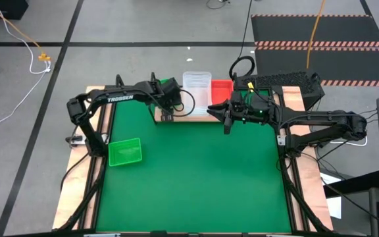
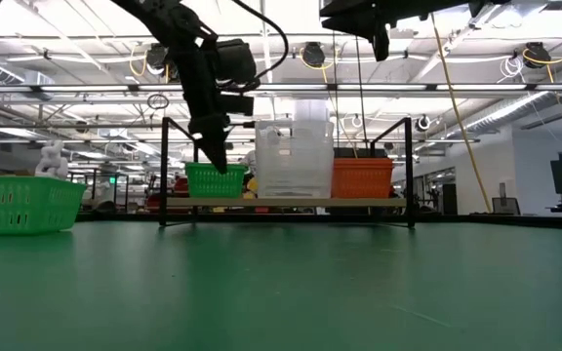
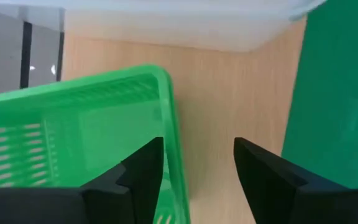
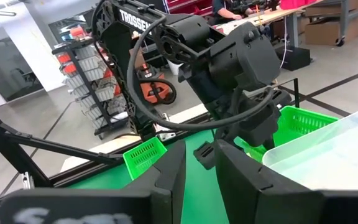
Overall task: Stack baskets on shelf by color
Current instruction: Stack the right green bin on top of the green bin on the shelf
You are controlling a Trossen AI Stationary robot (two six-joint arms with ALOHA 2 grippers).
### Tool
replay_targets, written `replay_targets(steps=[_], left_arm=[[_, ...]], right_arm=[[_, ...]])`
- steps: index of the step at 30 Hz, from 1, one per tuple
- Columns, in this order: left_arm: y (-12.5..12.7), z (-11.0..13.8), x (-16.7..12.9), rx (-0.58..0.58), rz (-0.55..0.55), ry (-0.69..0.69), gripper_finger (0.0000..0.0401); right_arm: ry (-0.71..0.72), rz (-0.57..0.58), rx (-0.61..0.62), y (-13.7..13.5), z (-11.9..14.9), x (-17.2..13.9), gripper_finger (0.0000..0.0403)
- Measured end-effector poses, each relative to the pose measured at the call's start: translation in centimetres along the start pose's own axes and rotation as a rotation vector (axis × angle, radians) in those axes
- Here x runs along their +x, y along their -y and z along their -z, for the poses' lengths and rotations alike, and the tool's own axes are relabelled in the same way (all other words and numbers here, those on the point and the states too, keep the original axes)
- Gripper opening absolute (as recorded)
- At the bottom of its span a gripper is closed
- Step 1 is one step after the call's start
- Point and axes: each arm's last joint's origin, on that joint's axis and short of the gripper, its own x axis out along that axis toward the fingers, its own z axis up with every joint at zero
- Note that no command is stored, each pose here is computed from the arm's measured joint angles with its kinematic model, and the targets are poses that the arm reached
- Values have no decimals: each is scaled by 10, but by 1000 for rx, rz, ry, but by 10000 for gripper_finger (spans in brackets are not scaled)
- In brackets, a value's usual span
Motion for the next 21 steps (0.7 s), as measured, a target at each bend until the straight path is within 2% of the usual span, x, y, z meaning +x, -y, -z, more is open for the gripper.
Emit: replay_targets(steps=[6,9,14,21], left_arm=[[7,1,-9,80,26,-8,161],[10,7,-11,115,63,-56,148],[12,10,-11,123,82,-95,135],[18,5,-12,109,75,-64,134]], right_arm=[[-1,0,-7,0,0,0,77],[-1,0,-19,0,0,0,77],[0,2,-31,0,0,0,77],[3,4,-31,1,0,0,77]])
